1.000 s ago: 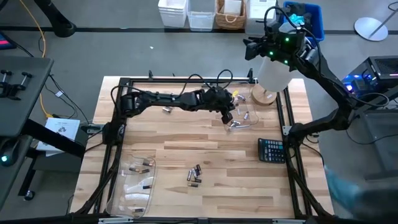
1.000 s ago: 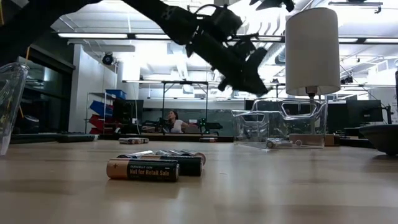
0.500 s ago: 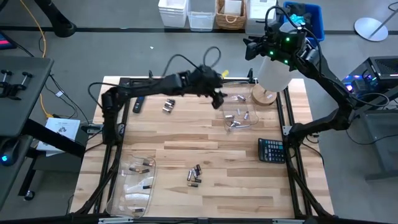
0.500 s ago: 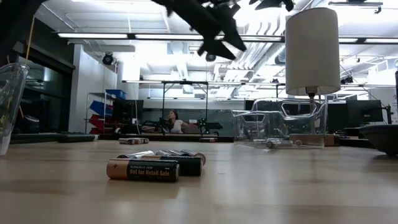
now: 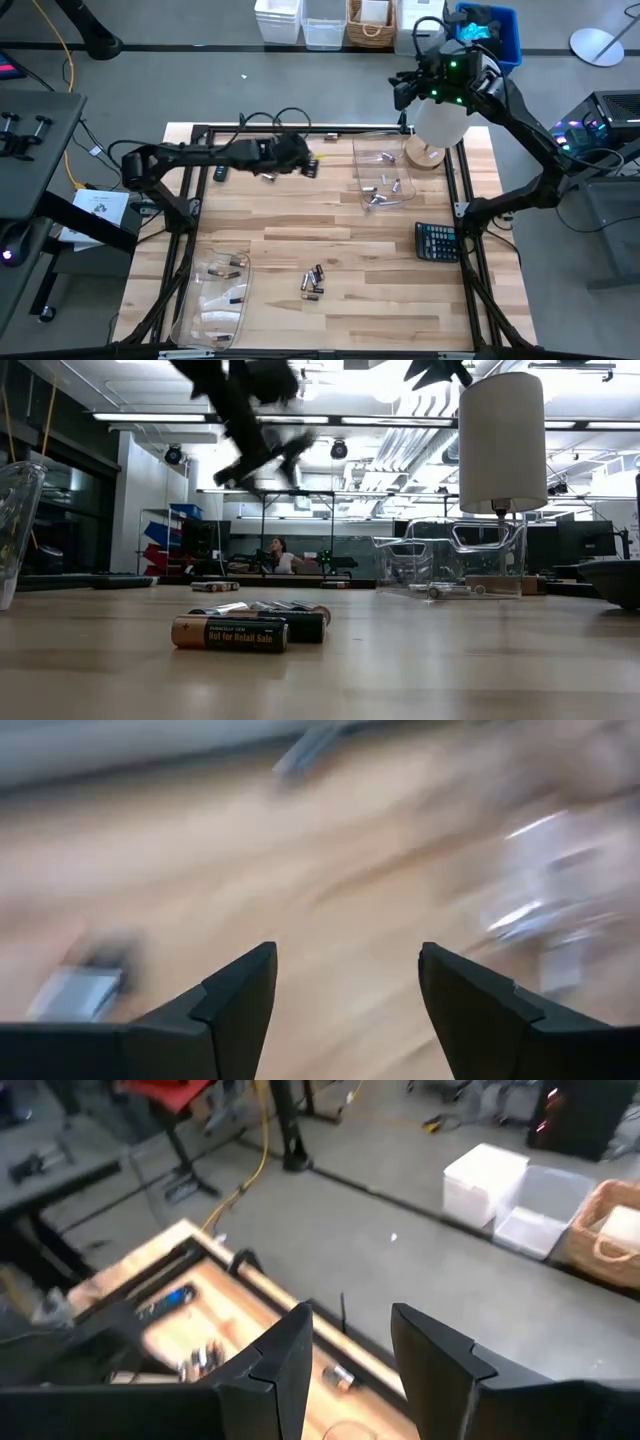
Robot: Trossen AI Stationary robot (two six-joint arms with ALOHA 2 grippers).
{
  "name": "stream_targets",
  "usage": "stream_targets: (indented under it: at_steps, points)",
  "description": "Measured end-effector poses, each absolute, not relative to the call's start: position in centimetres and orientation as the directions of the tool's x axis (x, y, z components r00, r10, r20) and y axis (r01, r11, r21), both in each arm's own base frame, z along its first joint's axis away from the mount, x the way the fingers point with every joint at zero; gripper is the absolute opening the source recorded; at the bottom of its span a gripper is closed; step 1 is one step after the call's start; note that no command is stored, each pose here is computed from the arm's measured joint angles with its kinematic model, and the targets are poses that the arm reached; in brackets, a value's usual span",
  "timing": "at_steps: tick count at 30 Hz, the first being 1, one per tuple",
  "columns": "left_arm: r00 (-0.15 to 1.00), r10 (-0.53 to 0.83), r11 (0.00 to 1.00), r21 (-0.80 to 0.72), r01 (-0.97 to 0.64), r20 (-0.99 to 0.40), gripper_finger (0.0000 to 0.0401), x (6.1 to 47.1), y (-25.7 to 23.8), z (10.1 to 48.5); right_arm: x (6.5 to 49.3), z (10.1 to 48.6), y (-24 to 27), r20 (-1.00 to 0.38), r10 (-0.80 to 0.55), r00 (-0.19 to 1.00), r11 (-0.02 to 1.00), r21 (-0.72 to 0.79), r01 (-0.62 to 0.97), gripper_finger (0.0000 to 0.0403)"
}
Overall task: Sort batteries
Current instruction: Put the silver battery into the right transparent bin
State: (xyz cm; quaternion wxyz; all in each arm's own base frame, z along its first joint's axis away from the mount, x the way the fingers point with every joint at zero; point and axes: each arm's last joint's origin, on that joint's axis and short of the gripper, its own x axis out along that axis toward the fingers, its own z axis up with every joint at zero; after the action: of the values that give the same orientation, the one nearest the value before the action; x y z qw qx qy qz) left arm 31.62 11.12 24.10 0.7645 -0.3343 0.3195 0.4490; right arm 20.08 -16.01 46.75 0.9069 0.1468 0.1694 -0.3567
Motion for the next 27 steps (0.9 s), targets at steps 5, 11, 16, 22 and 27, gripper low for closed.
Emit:
stream_targets:
  at_steps: [5, 11, 16, 22, 27]
  points:
    - [0.182, 0.251, 0.412, -0.065, -0.909, -0.951, 0.0232, 29.1, 12.8, 22.3, 21.4, 45.5, -16.8, -0.471, -0.539, 0.699, 0.738, 0.136, 0.661, 0.0134]
    - [-0.077, 0.145, 0.579, 0.148, -0.802, -0.986, 0.0232, 27.9, 13.8, 21.2, 23.0, 43.9, -17.9, -0.529, -0.469, 0.707, 0.76, 0.167, 0.629, 0.0134]
    - [-0.165, 0.161, 0.706, 0.231, -0.67, -0.973, 0.0232, 28.7, 14.7, 18.4, 23.8, 43.0, -18.4, -0.553, -0.448, 0.702, 0.761, 0.176, 0.624, 0.0134]
    - [-0.266, 0.173, 0.872, 0.273, -0.406, -0.948, 0.0232, 29.4, 15.5, 15.6, 23.9, 43.1, -18.5, -0.544, -0.452, 0.707, 0.741, 0.212, 0.637, 0.0134]
    - [-0.301, 0.124, 0.929, 0.217, -0.299, -0.946, 0.0232, 29.5, 16.0, 13.9, 23.9, 43.2, -18.5, -0.542, -0.452, 0.708, 0.721, 0.246, 0.648, 0.0134]
